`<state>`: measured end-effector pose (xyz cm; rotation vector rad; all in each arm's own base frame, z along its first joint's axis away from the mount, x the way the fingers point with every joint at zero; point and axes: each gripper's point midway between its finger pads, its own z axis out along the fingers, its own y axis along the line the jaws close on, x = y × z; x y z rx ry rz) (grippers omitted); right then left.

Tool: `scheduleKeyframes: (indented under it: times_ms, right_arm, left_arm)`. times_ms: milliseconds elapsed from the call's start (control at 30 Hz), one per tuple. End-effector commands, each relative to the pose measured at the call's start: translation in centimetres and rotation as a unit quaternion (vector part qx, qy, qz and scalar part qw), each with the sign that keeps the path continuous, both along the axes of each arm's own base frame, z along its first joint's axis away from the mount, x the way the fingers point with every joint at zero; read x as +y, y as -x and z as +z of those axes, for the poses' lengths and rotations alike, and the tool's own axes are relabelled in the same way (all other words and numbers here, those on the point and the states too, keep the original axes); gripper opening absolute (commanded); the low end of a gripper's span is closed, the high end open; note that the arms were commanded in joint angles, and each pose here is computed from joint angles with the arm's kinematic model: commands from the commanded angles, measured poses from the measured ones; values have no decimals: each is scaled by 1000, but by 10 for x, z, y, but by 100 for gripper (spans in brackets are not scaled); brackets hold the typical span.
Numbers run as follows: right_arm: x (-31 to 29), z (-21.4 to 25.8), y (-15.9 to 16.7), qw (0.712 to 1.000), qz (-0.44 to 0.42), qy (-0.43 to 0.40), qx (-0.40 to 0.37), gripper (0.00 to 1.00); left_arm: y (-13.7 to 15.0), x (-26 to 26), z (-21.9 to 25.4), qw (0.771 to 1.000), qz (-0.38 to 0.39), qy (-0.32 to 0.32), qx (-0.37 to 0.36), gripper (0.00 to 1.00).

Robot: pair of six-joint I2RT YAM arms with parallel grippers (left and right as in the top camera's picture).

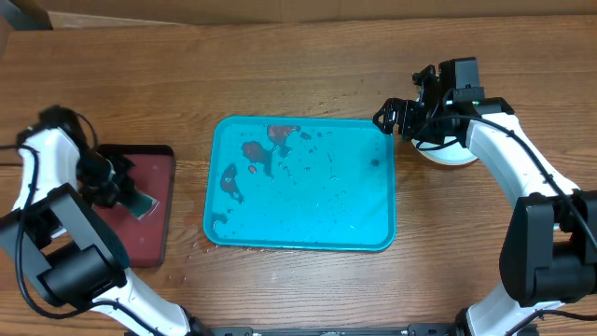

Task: Clean dirty plates on tray and stack at the side
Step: 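Lower the sponge onto the red tray with the left gripper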

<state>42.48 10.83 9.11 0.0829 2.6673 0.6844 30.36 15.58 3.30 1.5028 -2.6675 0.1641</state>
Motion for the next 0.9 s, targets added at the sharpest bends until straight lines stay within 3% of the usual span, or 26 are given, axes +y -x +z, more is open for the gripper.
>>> scheduleKeyframes:
  times_ms: [0, 233, 567, 867]
  right_arm:
    - [0, 14, -3, 1000, 0, -2, -20, 100]
    - [0, 14, -3, 1000, 0, -2, -20, 100]
    - [0, 12, -1, 1000, 0, -2, -14, 100]
    - [0, 12, -1, 1000, 0, -2, -14, 100]
  left_arm:
    - [15, -3, -21, 1000, 11, -12, 18, 4]
    - [16, 3, -30, 999, 11, -32, 16, 4]
    - [-5, 35, 35, 995, 11, -94, 7, 4]
    - [12, 33, 2, 994, 23, -102, 35, 4]
